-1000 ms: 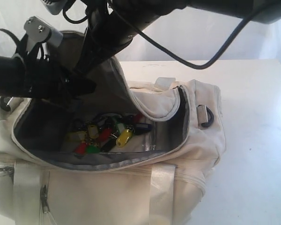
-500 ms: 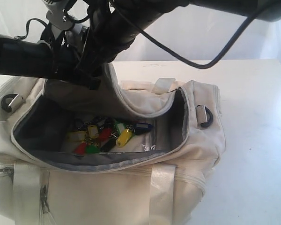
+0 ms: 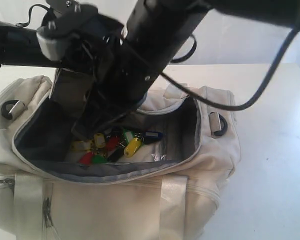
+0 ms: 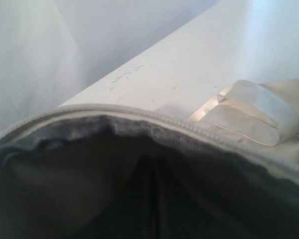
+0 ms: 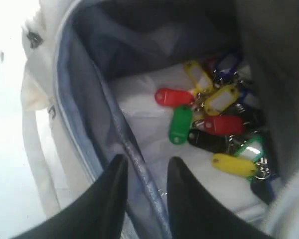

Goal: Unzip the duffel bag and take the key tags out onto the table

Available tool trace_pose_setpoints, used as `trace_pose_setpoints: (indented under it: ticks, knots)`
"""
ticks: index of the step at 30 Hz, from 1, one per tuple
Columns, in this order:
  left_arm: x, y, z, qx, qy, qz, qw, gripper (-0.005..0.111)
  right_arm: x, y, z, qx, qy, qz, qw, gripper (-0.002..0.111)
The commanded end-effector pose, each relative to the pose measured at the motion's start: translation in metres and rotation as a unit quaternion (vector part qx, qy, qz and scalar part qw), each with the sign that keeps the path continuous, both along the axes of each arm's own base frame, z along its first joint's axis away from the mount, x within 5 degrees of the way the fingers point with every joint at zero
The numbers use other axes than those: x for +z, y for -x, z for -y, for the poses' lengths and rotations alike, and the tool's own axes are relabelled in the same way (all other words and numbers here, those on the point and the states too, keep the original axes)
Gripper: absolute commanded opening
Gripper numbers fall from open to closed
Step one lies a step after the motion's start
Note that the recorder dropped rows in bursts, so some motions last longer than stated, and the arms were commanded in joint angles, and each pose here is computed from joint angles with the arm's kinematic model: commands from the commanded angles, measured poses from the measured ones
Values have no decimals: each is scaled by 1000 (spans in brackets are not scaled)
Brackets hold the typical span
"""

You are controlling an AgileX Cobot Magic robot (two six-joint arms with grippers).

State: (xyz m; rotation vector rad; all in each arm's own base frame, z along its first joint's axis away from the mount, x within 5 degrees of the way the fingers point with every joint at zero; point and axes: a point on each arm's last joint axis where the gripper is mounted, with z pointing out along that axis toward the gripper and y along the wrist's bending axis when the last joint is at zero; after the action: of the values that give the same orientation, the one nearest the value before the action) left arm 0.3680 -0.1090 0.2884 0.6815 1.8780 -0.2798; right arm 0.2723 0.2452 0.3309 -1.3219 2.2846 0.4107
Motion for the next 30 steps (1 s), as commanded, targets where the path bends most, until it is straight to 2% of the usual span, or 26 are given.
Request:
trace_pose_setpoints:
  ticks: [1, 3, 5, 8, 12, 16, 22, 27, 30]
  knots:
    - [1, -1, 1, -5, -2, 2, 1000, 0, -55, -24, -5, -9, 86, -10, 996, 21]
    - [0, -1, 0, -6, -6, 3, 1000, 0, -76, -50, 8, -82, 171, 51, 981, 21]
    - [0, -1, 0, -6, -15, 5, 1000, 0, -80, -75, 24, -134, 204, 115, 963, 21]
    - [0, -3, -4, 11, -36, 14, 999, 0, -67, -110, 50, -180, 168, 166, 955, 21]
    - [0, -7, -12, 42, -70, 30, 996, 0, -48, -136, 77, -219, 133, 206, 944, 21]
    - [0, -8, -18, 56, -76, 33, 995, 0, -39, -152, 95, -243, 119, 227, 936, 21]
    - [7, -8, -32, 68, -63, 35, 995, 0, -24, -149, 103, -267, 109, 213, 934, 21]
    - [36, 8, -33, 53, -49, 68, 995, 0, 7, -128, 101, -281, 41, 188, 940, 21]
    - [55, 26, -31, 35, -32, 85, 995, 0, 20, -110, 98, -248, 18, 150, 957, 21]
